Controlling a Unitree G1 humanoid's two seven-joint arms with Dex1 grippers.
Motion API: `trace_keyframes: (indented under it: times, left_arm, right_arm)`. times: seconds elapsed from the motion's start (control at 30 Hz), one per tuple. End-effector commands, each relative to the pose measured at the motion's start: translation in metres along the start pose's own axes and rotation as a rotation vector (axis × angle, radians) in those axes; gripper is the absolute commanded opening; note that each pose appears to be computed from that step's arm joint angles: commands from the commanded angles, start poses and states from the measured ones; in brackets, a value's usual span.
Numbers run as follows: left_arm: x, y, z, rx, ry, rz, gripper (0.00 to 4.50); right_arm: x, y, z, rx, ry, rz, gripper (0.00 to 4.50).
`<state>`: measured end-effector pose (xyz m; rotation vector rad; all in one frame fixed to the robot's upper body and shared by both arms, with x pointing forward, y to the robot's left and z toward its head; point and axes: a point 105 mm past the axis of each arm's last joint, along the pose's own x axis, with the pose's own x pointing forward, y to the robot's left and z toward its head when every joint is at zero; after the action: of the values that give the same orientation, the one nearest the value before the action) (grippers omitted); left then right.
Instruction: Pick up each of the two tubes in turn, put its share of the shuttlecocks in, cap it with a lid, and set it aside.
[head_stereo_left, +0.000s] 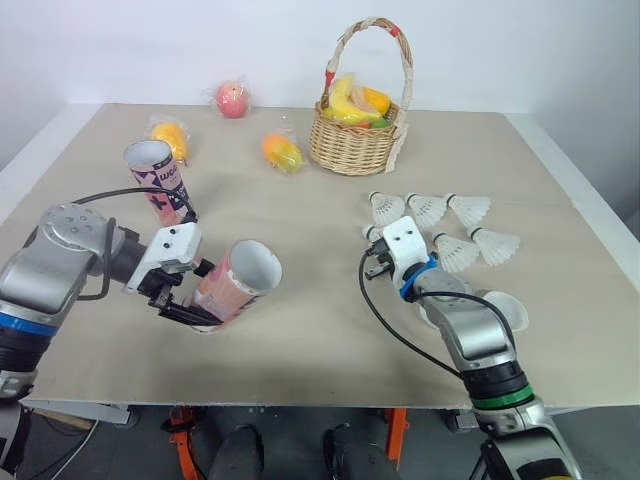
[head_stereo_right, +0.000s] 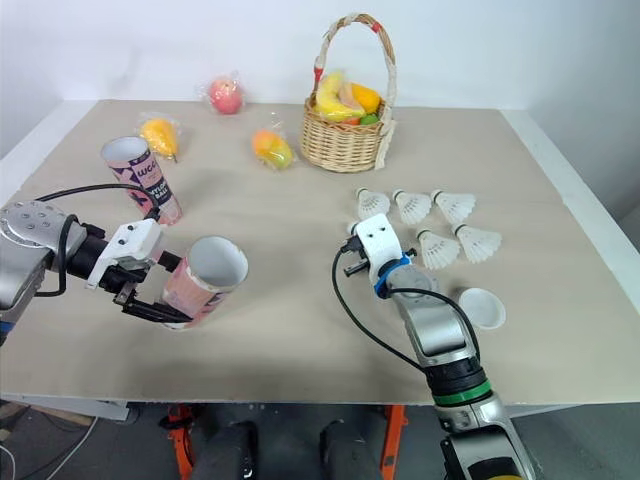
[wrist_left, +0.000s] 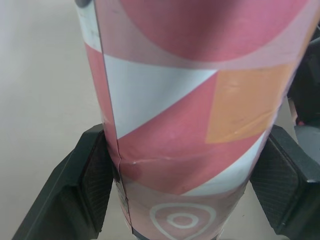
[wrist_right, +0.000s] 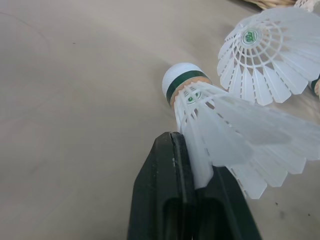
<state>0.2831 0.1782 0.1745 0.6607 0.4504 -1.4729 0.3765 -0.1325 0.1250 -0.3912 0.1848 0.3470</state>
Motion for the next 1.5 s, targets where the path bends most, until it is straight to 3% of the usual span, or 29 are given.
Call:
trace_keyframes:
  times: [0.03, 0.17, 0.33, 0.6, 0.8, 1.03, 1.13, 1.37, 1.5]
  left_arm:
    - [-0.007, 0.001, 0.004, 0.012, -0.003, 0.024, 3.61]
    - [0.0, 0.0, -0.013, -0.029, 0.035, 0.002, 3.61]
    - [0.01, 0.001, -0.019, -0.051, 0.025, -0.035, 3.61]
    - [0.017, 0.005, -0.016, -0.044, 0.015, -0.066, 3.61]
    - [0.017, 0.007, -0.012, -0.036, 0.004, -0.064, 3.61]
    - [0.014, 0.007, -0.006, -0.031, -0.027, -0.053, 3.61]
    - [0.014, 0.008, -0.003, -0.022, -0.037, -0.048, 3.61]
    - [0.016, 0.01, 0.001, -0.019, -0.052, -0.045, 3.61]
    - [0.016, 0.009, 0.001, -0.019, -0.056, -0.042, 3.61]
  right_arm:
    - [-0.02, -0.003, 0.046, -0.041, -0.188, 0.104, 0.02]
    - [-0.048, 0.005, 0.084, -0.15, -0.366, 0.3, 0.02]
    - [-0.089, 0.04, 0.103, -0.412, -0.517, 0.642, 0.02]
    - [-0.095, 0.066, 0.13, -0.697, -0.62, 0.886, 0.02]
    - [-0.093, 0.082, 0.126, -0.878, -0.607, 1.017, 0.02]
    - [-0.079, 0.096, 0.133, -0.962, -0.608, 1.053, 0.02]
    - [-0.075, 0.099, 0.139, -0.947, -0.599, 1.073, 0.91]
    - [-0.096, 0.084, 0.146, -0.844, -0.611, 1.176, 4.07]
    - [-0.085, 0.046, 0.16, -0.605, -0.605, 1.034, 4.07]
